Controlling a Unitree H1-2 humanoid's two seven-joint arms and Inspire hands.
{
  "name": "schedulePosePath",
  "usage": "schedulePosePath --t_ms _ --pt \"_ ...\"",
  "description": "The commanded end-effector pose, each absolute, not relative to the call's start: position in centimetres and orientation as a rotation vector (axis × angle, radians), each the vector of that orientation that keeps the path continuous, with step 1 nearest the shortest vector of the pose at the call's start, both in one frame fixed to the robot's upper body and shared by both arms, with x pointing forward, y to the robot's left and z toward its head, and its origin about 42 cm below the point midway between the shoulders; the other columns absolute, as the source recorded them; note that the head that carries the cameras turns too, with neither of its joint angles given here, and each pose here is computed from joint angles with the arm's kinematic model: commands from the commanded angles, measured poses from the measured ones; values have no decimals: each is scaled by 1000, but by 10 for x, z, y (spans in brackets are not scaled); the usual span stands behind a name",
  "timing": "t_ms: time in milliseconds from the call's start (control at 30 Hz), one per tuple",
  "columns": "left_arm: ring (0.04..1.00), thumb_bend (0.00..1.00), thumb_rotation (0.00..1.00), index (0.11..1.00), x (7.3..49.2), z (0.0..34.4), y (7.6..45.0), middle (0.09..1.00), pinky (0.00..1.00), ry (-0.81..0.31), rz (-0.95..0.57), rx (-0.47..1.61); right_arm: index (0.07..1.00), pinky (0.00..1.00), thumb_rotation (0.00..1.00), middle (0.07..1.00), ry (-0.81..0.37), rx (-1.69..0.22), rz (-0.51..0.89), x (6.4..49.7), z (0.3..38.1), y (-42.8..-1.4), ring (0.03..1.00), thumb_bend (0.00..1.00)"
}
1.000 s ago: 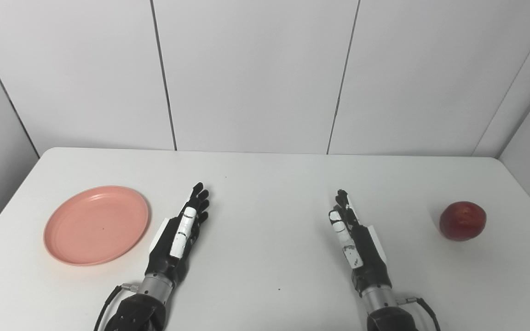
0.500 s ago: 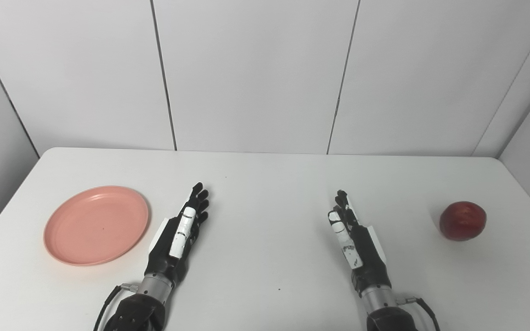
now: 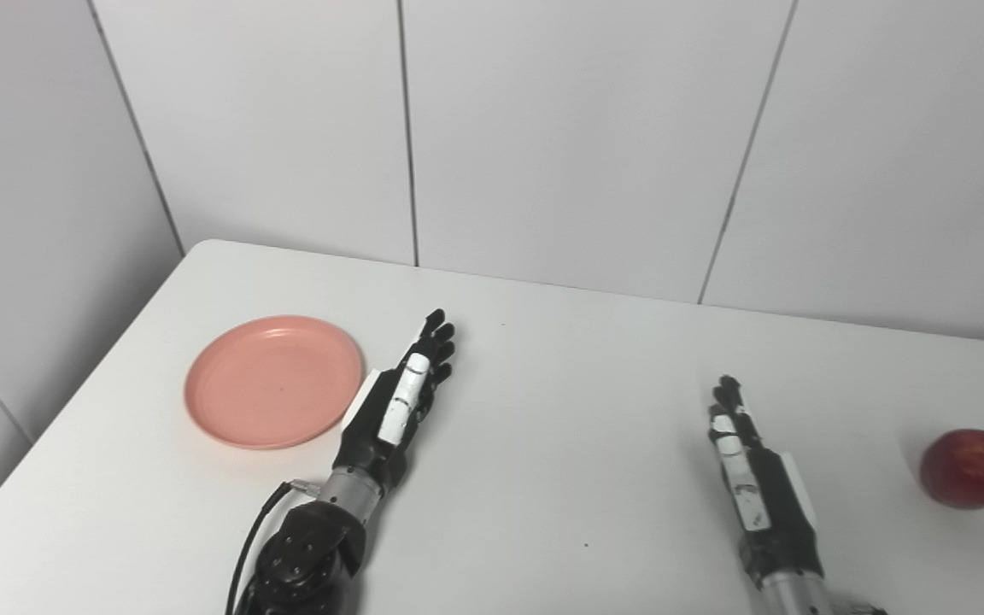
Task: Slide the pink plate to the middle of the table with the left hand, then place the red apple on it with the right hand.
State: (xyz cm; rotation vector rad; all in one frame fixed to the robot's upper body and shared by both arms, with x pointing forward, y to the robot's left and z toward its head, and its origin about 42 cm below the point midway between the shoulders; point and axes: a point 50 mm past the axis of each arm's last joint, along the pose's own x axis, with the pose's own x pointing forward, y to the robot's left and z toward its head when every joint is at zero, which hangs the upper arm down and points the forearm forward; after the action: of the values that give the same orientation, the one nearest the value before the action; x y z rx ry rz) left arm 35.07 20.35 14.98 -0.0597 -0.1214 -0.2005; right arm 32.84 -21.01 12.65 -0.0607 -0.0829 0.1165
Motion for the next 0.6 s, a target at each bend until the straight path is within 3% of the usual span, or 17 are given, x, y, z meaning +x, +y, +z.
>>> schedulePosePath --t_ms 0,267,467,567 --pt "1000 690 1000 1000 362 181 200 1000 1000 -237 -200 -44 1000 1000 950 1000 -190 -45 137 333 139 -213 1000 621" --pt "1000 742 1000 1000 363 204 224 1000 1000 -275 -183 8 1000 1000 916 1000 -190 -19 152 335 133 -223 1000 662" --pt "1000 722 1000 1000 361 216 246 1000 1000 -312 -145 17 1000 1000 925 1000 -185 -34 139 334 130 -225 1000 662" --pt "1000 774 1000 1000 363 218 258 1000 1000 -322 -130 21 1000 1000 913 1000 -185 -31 132 335 131 -226 1000 653"
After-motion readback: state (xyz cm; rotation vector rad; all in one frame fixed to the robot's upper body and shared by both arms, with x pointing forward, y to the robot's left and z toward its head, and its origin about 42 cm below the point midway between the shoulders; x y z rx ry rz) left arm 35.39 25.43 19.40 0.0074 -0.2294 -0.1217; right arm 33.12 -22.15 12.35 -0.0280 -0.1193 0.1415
